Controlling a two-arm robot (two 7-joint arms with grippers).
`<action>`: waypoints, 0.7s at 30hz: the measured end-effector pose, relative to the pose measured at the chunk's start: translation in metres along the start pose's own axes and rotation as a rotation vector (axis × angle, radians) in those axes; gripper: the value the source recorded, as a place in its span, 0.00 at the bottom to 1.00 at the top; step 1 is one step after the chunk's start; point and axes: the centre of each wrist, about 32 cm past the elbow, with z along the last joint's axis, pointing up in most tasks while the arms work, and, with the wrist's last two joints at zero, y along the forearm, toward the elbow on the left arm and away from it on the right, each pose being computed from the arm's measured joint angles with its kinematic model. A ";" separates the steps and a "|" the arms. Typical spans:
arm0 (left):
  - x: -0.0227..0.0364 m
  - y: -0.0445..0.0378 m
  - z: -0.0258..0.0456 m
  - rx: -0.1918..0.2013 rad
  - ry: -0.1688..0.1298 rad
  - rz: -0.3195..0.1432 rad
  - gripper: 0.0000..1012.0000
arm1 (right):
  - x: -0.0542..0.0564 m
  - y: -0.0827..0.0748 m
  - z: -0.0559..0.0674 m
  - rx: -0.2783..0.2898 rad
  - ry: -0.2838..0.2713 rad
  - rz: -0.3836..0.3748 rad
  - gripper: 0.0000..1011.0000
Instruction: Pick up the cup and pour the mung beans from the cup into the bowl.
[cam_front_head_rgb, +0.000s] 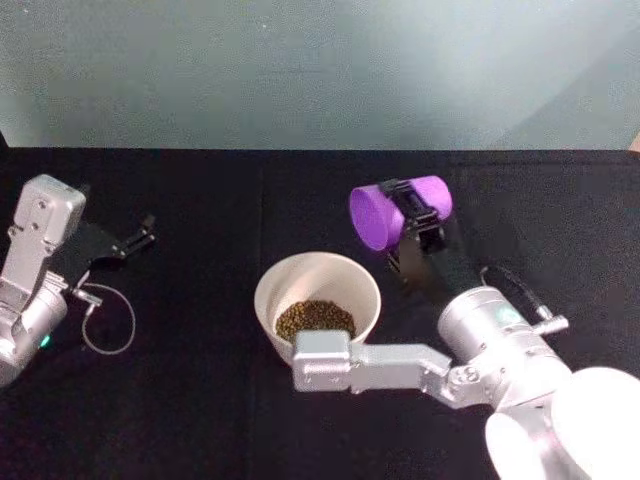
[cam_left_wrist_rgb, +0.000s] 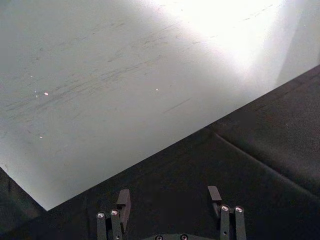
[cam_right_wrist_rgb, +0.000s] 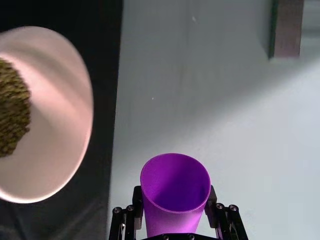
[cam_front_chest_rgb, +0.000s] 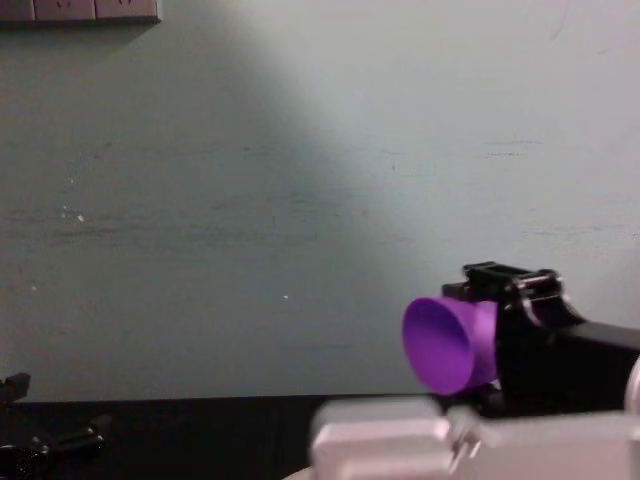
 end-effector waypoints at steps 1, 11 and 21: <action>0.0000 0.0000 0.0000 0.000 0.000 0.000 0.99 | 0.000 0.001 -0.003 -0.002 0.031 0.001 0.72; 0.0000 0.0000 0.0000 0.000 0.000 0.000 0.99 | -0.003 0.009 -0.044 0.019 0.422 0.044 0.72; 0.0000 0.0000 0.0000 0.000 0.000 0.000 0.99 | -0.017 0.014 -0.084 0.072 0.849 0.068 0.72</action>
